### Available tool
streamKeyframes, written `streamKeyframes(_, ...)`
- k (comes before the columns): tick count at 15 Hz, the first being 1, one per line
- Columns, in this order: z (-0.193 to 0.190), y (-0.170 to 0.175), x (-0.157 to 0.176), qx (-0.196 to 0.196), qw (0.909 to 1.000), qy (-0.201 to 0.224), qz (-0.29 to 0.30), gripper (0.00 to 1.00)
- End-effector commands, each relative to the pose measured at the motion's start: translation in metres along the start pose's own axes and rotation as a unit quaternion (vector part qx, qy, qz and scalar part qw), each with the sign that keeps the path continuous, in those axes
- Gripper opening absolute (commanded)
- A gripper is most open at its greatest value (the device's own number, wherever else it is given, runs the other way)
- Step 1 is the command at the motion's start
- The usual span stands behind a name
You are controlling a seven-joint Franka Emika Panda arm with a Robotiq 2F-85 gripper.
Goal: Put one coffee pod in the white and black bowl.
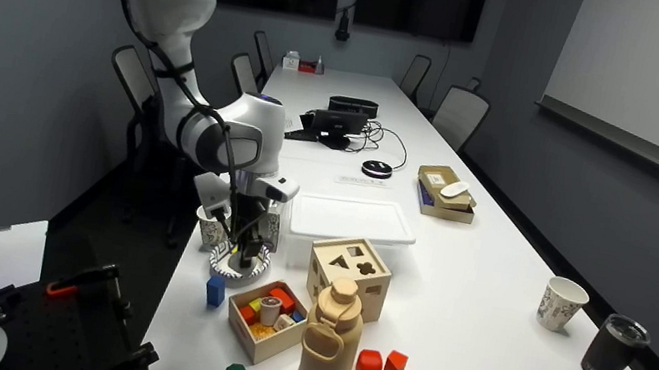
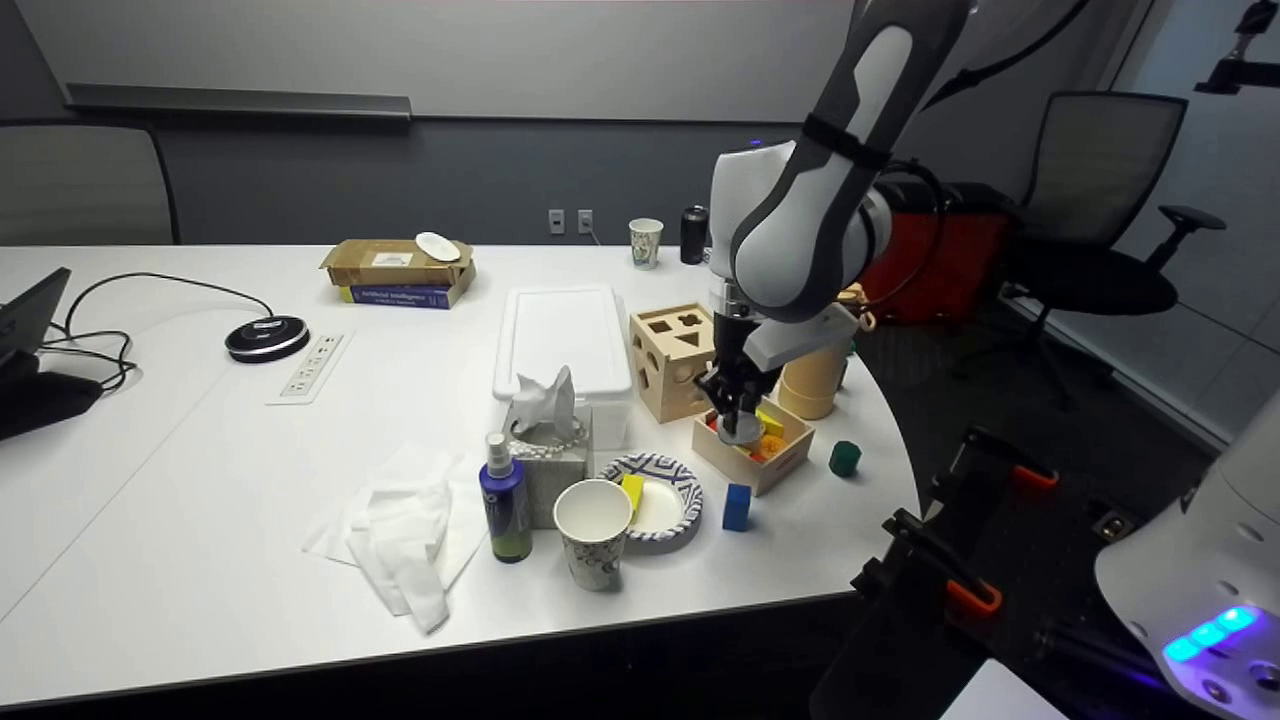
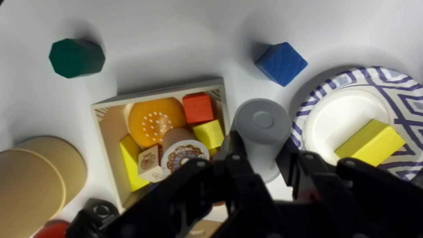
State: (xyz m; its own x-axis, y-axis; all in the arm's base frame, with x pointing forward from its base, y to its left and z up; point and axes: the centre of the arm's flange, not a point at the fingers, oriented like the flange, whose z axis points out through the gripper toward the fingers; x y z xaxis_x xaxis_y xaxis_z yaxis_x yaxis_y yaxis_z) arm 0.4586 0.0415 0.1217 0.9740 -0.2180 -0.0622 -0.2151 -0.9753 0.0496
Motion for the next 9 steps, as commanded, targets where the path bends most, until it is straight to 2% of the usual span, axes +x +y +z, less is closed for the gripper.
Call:
streamKeyframes(1, 0.007, -0.032, -0.006, -0.003, 0.9990, 0.028, -0.034, 0.07)
streamKeyframes(5, 0.018, -0.063, -0.004, -0.003, 0.9958, 0.052, -0.076, 0.07)
streamKeyframes(9, 0.030, -0.090, 0.004, -0.001, 0.9932, 0.058, -0.102, 0.07)
